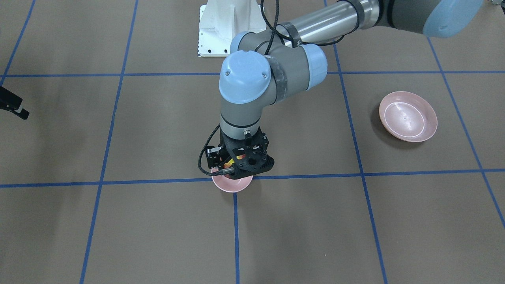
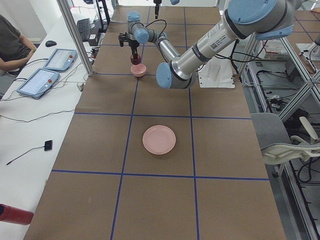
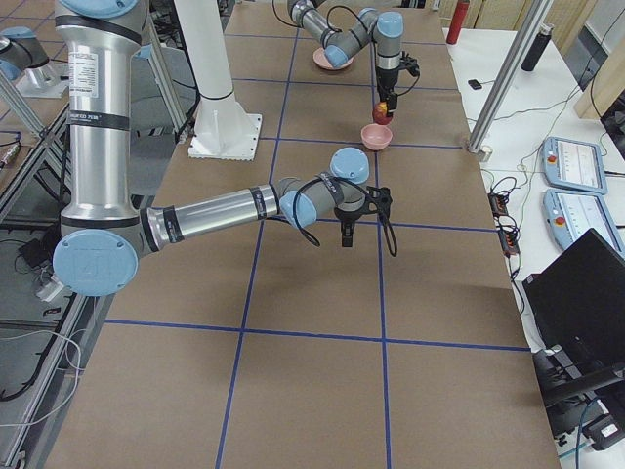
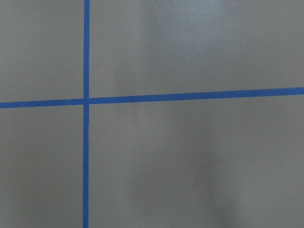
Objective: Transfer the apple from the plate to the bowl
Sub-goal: 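Carry the red apple with the left gripper over the pink bowl, then lower the apple into the bowl and open the left gripper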
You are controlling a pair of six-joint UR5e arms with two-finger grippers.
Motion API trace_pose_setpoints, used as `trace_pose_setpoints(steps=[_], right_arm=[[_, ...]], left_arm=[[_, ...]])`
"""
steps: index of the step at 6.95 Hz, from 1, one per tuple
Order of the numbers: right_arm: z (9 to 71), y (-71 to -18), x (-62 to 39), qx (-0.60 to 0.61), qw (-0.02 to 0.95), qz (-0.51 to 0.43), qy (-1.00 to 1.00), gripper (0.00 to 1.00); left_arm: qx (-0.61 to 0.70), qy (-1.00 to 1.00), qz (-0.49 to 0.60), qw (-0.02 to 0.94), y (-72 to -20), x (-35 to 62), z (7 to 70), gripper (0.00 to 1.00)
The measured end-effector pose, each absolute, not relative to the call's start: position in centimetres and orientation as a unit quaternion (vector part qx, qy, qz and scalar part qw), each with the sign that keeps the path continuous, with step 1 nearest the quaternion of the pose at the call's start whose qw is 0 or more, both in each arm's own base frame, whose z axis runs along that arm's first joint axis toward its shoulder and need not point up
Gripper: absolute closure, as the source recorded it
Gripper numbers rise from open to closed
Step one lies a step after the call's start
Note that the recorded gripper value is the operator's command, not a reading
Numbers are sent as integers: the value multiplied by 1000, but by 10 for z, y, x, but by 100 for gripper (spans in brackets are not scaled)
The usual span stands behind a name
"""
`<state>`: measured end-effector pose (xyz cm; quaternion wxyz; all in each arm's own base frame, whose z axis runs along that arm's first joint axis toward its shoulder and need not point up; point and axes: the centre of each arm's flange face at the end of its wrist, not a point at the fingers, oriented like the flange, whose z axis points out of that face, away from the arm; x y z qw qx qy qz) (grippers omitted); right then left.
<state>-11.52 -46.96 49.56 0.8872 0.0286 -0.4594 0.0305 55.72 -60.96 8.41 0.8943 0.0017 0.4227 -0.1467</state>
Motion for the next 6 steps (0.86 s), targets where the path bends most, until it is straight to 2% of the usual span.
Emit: trace_pose_setpoints(steps=[1, 2, 3, 5, 6], right_arm=[[496, -470, -116, 28, 888, 31, -459, 0], [496, -471, -116, 29, 888, 31, -458, 0], [496, -471, -116, 28, 888, 32, -458, 0], [497, -473, -118, 25, 888, 34, -459, 0], [497, -474, -118, 25, 888, 35, -459, 0]], left_arm=[[4, 412, -146, 899, -603, 580, 90, 100], [13, 400, -147, 905, -598, 596, 99, 87], [18, 395, -147, 906, -596, 603, 104, 55], [22, 396, -145, 906, -595, 609, 115, 15], [22, 396, -143, 907, -595, 614, 124, 3]])
